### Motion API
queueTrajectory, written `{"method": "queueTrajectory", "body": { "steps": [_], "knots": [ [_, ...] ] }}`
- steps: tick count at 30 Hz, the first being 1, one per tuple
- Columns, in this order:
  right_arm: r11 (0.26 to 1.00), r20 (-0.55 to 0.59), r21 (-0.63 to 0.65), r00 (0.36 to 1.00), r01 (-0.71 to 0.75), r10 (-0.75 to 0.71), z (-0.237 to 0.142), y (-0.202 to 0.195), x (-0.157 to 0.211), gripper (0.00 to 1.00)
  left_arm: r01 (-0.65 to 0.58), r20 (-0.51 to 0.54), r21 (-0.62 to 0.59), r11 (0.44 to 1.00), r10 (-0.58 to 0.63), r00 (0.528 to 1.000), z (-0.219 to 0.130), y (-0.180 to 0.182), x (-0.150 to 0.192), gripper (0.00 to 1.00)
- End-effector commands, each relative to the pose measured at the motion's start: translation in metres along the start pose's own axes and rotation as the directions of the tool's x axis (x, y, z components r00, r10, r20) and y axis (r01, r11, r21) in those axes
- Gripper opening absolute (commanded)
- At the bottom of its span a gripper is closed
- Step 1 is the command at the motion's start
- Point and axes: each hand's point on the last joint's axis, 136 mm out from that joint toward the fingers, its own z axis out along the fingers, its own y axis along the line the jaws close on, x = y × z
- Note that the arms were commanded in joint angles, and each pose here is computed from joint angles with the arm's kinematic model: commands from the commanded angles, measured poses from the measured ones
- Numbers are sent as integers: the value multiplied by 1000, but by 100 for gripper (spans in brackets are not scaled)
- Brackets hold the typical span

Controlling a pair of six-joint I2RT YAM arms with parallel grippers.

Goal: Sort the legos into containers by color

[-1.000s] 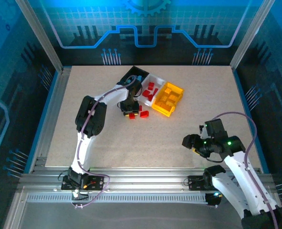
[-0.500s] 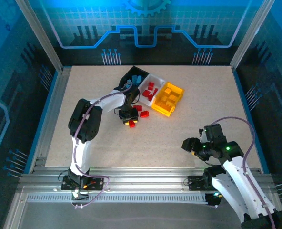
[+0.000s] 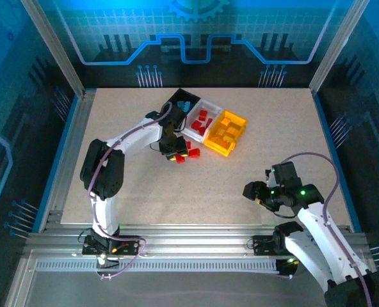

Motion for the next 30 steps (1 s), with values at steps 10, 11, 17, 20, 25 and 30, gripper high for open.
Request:
{"method": "queueTrajectory", "body": {
  "steps": [10,11,17,20,25,30],
  "knots": [
    [999,-41,-6,998,43,-43,-10,19,-5,67,-64,131,172,983,42,991,-27,-86,-75,34],
    [999,-37,-3,998,43,-43,-12,20,-6,67,-69,136,169,983,46,990,-23,-91,-83,34],
    [999,1,-8,999,32,-32,-22,27,-13,67,-38,141,181,983,12,990,0,-105,-122,34],
    [1000,15,-13,1000,27,-26,-27,28,-14,67,-16,143,196,981,-13,990,8,-104,-134,35],
    [999,27,2,999,33,-33,-31,24,-11,67,2,134,225,974,-33,990,21,-105,-143,39],
    [999,34,11,998,46,-47,-21,16,-11,68,14,139,223,975,-46,989,18,-104,-145,51]
  ]
}}
